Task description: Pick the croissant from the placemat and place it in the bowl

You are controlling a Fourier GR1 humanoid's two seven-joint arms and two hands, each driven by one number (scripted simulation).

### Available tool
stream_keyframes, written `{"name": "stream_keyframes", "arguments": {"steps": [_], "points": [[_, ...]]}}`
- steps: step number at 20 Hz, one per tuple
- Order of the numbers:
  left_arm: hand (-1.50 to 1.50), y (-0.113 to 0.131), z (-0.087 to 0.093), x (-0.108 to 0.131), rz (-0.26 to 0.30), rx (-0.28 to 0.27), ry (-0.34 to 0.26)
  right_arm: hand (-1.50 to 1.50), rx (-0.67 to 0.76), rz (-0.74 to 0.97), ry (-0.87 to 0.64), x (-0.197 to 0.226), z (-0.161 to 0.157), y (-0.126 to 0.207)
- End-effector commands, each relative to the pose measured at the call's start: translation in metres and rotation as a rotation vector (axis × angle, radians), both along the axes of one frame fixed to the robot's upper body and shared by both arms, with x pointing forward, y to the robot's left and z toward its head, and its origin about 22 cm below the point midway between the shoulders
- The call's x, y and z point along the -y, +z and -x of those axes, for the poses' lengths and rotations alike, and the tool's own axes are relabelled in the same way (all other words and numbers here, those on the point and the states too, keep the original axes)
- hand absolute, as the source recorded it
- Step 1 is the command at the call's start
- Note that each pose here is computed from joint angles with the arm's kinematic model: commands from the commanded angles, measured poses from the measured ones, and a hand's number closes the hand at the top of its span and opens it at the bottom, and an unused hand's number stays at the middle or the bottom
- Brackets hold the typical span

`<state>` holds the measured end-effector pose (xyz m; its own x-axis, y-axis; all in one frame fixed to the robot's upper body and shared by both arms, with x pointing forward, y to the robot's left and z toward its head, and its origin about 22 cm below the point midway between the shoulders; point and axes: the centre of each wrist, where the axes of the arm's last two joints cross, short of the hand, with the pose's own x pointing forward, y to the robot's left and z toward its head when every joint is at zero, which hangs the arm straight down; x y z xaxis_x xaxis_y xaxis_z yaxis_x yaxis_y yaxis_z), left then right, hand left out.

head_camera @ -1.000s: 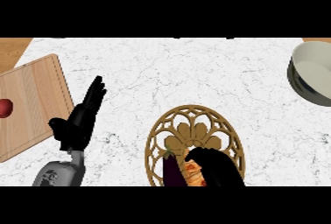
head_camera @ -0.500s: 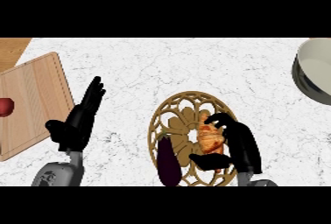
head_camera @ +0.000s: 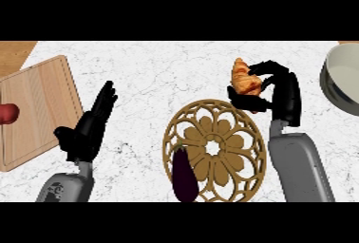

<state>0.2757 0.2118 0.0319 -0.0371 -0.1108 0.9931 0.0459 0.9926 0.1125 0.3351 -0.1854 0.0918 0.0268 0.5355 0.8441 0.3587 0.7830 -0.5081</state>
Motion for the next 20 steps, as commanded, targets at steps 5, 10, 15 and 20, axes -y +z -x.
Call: {"name": "stream_keyframes", "arguments": {"steps": [5, 10, 15, 20], "points": [[0.00, -0.016, 0.001, -0.001, 0.001, -0.001, 0.023, 1.50, 0.184, 0.168, -0.132, -0.011, -0.032, 0.081], [0.00, -0.007, 0.002, -0.002, 0.003, -0.002, 0.005, 1.50, 0.136, 0.234, -0.246, 0.000, -0.048, 0.129], [0.00, -0.005, -0.005, -0.001, 0.003, -0.007, 0.018, 1.50, 0.103, 0.251, -0.306, 0.000, -0.064, 0.171], [0.00, -0.009, 0.000, -0.003, -0.003, -0.018, 0.013, 1.50, 0.113, 0.234, -0.383, 0.047, -0.069, 0.210]]}}
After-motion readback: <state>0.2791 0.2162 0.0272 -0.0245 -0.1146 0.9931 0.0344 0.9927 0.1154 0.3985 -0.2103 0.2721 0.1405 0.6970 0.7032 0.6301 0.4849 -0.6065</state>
